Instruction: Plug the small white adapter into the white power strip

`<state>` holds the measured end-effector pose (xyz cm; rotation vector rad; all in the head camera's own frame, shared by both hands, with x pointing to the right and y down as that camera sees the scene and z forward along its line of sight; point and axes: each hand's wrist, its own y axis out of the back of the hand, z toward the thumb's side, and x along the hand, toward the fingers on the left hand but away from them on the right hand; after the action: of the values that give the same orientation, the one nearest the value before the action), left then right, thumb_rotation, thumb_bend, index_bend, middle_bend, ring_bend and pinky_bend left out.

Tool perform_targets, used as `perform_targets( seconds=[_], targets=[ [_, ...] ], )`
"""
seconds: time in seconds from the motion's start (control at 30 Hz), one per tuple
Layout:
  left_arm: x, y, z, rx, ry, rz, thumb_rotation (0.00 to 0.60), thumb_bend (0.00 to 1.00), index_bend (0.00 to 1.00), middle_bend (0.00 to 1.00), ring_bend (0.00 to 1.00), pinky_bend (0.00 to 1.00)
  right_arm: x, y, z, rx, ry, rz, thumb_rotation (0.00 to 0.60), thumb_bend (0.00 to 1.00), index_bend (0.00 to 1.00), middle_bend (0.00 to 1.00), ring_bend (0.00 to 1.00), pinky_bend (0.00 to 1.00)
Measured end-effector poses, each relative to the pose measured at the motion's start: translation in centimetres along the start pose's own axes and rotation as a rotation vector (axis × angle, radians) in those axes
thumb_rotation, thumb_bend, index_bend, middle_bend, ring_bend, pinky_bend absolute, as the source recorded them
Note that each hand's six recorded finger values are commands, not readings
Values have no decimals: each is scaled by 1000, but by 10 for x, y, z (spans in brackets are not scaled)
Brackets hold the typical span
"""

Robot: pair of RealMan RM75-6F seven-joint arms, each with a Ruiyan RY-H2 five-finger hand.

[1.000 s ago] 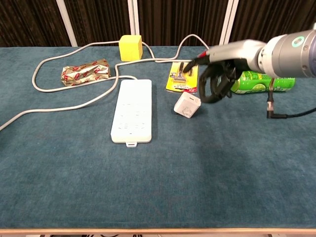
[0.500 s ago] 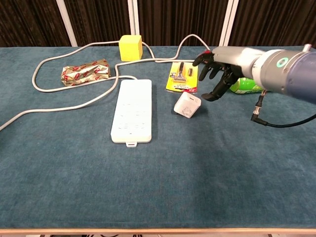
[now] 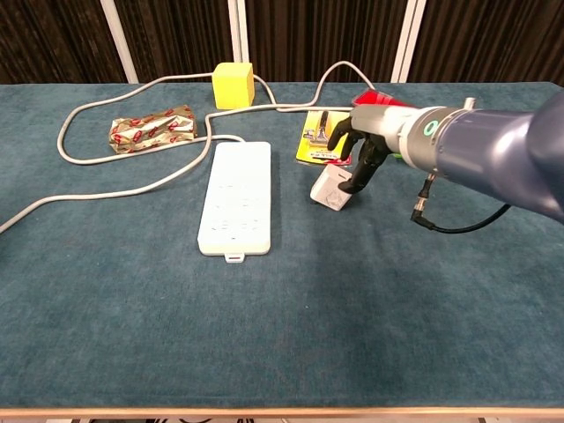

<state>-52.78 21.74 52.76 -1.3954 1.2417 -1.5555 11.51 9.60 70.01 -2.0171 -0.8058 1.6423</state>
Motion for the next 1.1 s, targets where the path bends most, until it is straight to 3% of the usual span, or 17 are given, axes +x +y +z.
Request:
perform_targets(
  seconds=[0.63,1.1],
  targets=[
    [1,0,-1,3,9,-3,600,84,159,0,0,0,-18,-22,5,13,-35,38,600,416,358,341,335,253],
    [1,-1,-1,10,13,-7,600,84,181,0,0,0,-28,-23,1,-9,-51,26,600,416,428,410,405,253]
  ],
)
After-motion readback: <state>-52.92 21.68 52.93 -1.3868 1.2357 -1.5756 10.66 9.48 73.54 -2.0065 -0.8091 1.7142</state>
